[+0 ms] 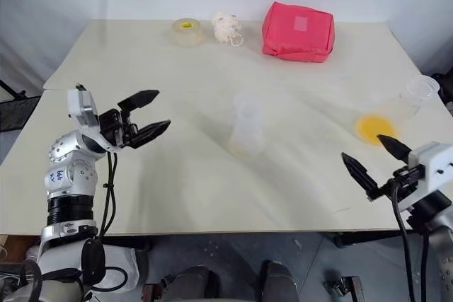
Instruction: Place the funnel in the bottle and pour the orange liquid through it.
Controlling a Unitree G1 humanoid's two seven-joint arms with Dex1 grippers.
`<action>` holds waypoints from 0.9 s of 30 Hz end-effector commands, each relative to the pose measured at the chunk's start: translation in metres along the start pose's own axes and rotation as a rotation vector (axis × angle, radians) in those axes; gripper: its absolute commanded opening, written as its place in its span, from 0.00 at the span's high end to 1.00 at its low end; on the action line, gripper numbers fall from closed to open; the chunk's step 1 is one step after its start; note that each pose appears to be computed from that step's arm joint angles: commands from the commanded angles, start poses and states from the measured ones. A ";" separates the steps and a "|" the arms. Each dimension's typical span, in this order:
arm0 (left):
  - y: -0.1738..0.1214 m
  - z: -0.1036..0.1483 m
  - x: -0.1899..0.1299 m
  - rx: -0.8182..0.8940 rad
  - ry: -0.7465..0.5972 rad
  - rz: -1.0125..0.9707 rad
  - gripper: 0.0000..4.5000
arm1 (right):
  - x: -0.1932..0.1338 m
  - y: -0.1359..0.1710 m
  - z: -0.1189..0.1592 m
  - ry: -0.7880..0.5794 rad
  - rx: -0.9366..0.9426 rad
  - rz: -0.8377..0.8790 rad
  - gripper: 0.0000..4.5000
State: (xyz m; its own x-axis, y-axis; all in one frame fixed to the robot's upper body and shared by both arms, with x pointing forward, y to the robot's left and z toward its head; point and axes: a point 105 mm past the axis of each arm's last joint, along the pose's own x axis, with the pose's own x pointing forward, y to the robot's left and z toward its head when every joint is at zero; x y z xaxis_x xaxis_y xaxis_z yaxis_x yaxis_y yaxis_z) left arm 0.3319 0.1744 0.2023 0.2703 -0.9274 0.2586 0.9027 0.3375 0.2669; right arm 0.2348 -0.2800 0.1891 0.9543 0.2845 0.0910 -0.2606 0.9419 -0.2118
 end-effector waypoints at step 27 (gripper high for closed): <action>-0.019 0.012 0.009 0.065 0.001 -0.091 0.01 | 0.068 -0.120 -0.003 -0.062 -0.075 -0.541 0.00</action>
State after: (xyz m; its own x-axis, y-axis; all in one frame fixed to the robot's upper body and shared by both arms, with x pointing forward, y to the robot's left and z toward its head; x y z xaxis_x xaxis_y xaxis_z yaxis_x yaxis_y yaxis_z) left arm 0.3181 0.1616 0.2009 0.2019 -0.9584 0.2018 0.9125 0.2589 0.3167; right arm 0.3348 -0.3652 0.2035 0.9567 -0.1983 0.2133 0.2338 0.9596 -0.1565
